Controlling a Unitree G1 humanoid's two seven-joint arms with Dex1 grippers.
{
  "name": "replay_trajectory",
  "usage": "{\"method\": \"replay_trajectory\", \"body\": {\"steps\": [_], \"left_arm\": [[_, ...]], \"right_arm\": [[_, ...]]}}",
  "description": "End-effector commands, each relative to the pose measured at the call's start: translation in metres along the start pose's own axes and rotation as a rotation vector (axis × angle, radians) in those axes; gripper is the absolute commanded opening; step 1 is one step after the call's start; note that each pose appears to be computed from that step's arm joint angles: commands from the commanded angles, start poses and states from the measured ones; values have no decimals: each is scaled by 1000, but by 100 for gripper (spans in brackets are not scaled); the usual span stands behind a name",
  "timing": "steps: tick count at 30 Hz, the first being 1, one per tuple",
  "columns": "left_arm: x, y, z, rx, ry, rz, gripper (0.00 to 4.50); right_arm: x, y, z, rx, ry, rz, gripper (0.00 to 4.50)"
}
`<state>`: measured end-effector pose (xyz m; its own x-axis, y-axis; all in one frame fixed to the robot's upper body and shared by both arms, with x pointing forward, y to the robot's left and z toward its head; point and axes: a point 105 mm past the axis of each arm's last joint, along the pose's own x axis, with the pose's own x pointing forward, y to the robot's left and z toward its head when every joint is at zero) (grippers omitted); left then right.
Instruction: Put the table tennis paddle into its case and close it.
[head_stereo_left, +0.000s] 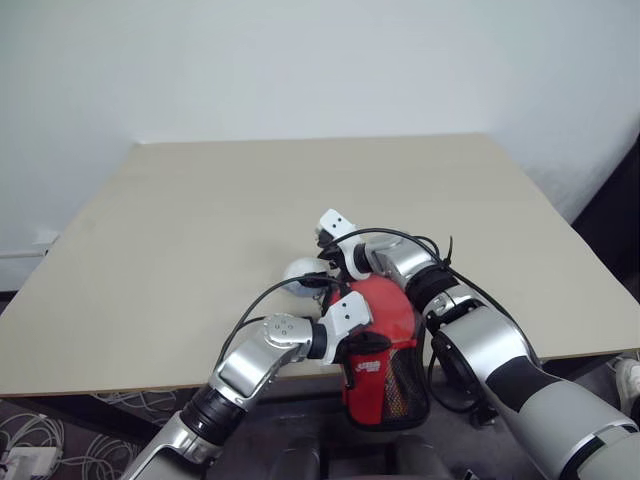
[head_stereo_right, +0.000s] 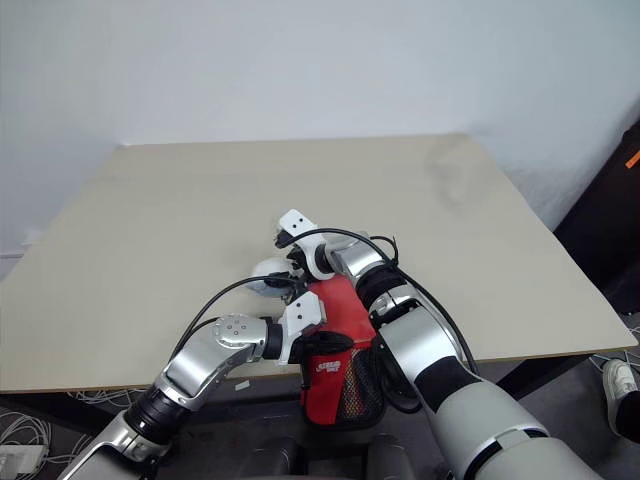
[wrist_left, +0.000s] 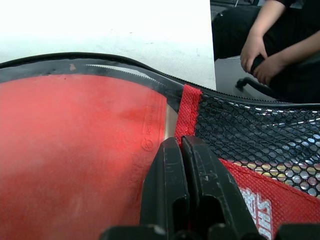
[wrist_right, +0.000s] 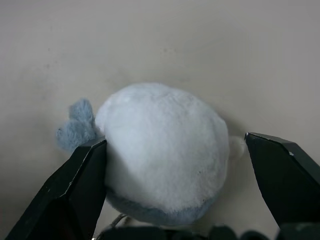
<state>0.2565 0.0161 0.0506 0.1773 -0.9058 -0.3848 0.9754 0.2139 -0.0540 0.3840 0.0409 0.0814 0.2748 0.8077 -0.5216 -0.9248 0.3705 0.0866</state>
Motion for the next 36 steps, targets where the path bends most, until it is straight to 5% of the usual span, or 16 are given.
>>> {"method": "replay_trajectory", "body": {"steps": [1, 14, 36], "left_arm": [[-3, 6, 2, 13, -4, 26, 0], [-2, 34, -5, 13, 9, 154, 0], [2, 30, -16, 31, 46, 156, 0]], "right_arm": [[-3, -3, 10, -46, -18, -17, 414], [-5, -5, 11, -23, -28, -27, 19], [-16, -33, 33, 55, -142, -230, 12]]}}
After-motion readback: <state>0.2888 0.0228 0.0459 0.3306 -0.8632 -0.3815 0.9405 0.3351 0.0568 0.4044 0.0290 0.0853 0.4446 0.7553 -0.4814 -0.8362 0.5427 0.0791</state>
